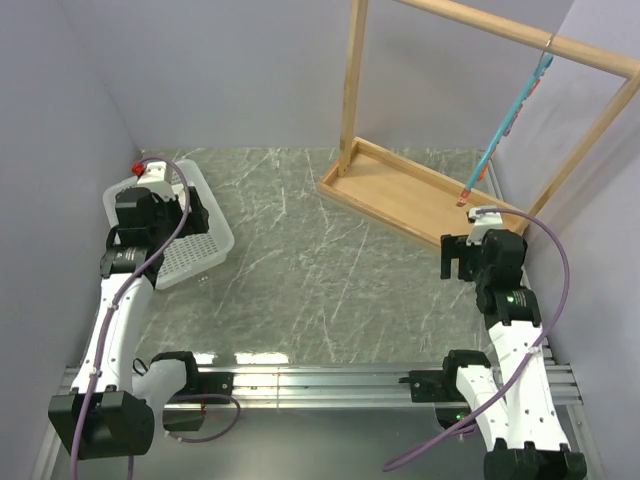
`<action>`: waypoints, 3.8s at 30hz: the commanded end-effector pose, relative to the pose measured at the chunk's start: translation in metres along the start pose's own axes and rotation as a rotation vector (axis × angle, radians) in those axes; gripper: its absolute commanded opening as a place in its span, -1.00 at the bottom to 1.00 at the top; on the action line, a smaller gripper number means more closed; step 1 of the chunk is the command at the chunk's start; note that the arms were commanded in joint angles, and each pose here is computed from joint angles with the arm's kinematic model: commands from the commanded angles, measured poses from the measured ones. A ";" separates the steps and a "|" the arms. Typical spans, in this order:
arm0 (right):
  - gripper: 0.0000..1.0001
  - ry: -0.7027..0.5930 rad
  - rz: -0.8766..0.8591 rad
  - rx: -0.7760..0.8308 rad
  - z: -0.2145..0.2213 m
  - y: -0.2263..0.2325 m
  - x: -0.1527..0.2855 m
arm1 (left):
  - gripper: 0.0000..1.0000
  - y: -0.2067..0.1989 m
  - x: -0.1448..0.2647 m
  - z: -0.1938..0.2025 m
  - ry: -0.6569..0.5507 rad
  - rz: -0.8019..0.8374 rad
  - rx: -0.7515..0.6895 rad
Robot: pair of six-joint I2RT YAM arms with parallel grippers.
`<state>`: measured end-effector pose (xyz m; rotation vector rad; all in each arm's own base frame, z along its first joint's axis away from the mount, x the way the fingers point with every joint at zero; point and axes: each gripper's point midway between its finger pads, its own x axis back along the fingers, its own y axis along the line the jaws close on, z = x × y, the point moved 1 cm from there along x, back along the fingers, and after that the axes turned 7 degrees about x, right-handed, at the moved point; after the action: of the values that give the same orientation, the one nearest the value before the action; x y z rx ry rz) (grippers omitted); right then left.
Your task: Clip the underwear to the hanger
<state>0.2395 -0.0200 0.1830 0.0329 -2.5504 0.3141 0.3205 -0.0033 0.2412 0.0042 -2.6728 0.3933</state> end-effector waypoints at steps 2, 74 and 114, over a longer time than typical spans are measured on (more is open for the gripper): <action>0.98 -0.127 -0.029 0.029 -0.024 0.003 0.027 | 0.99 -0.007 0.016 -0.011 -0.054 0.029 -0.024; -0.65 -0.602 -0.592 -0.932 -0.344 -0.080 0.062 | 0.99 -0.105 0.070 -0.070 -0.182 0.540 0.073; -1.00 -0.284 -1.271 -0.518 -0.239 0.117 0.124 | 0.99 -0.157 0.090 -0.061 -0.483 0.959 -0.638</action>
<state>0.2777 0.1295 0.4126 1.2241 -2.2939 -1.0169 0.2797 -0.1152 0.3421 -1.3089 -2.8318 0.0700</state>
